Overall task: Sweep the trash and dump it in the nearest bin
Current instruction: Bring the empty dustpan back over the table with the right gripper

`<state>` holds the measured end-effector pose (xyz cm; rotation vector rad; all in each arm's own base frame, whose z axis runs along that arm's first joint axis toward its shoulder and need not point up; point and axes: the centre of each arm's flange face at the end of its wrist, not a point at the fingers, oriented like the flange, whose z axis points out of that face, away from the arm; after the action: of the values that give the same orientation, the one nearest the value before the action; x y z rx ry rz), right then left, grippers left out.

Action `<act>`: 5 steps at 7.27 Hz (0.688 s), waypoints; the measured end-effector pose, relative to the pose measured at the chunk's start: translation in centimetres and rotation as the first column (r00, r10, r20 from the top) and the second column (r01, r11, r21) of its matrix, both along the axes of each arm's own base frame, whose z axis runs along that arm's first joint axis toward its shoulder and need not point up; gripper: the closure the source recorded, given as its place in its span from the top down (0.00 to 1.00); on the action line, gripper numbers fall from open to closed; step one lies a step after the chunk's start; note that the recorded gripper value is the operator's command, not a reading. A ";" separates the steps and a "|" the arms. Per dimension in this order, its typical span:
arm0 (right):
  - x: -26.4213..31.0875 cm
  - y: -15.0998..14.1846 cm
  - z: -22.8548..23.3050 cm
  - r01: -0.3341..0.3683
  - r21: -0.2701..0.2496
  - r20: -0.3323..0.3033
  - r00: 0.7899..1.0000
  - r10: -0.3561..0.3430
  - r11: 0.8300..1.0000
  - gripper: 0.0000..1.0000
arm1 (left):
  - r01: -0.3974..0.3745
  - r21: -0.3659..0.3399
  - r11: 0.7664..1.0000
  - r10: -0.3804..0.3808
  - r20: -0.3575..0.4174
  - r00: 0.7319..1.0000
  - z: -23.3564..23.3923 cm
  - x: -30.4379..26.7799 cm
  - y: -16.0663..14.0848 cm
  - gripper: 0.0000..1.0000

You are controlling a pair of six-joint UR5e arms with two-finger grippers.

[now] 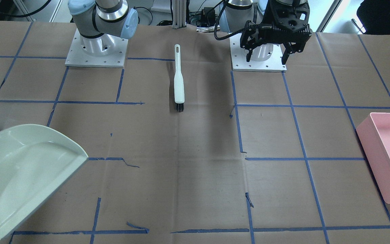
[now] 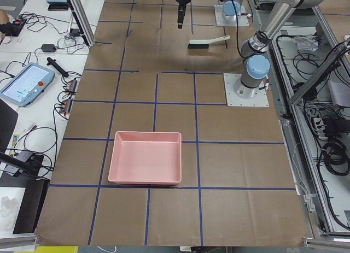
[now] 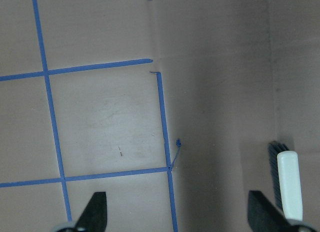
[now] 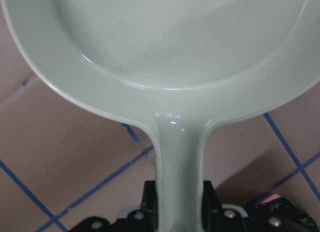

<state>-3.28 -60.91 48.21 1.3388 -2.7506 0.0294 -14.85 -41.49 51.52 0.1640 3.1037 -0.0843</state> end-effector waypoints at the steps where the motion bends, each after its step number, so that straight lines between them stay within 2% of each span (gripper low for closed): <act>1: 3.8 -0.7 -1.1 0.072 0.005 0.021 0.997 -0.072 0.997 0.00 | 0.000 -0.006 1.000 0.000 0.000 1.000 -0.1 0.0 -0.1 1.00; 3: 13.2 -1.6 -4.1 0.203 0.033 0.036 0.978 -0.204 0.979 0.00 | 0.000 -0.007 1.000 0.000 0.002 1.000 -0.3 0.0 -0.1 1.00; 5: 21.7 -1.4 -7.4 0.316 0.060 0.035 0.947 -0.318 0.947 0.00 | 0.000 -0.009 1.000 0.000 0.003 1.000 -0.3 0.0 0.0 1.00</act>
<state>18.39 -62.34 40.85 0.8979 -2.9881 -0.0355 -14.82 -41.50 51.26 0.1633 3.1001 -0.0980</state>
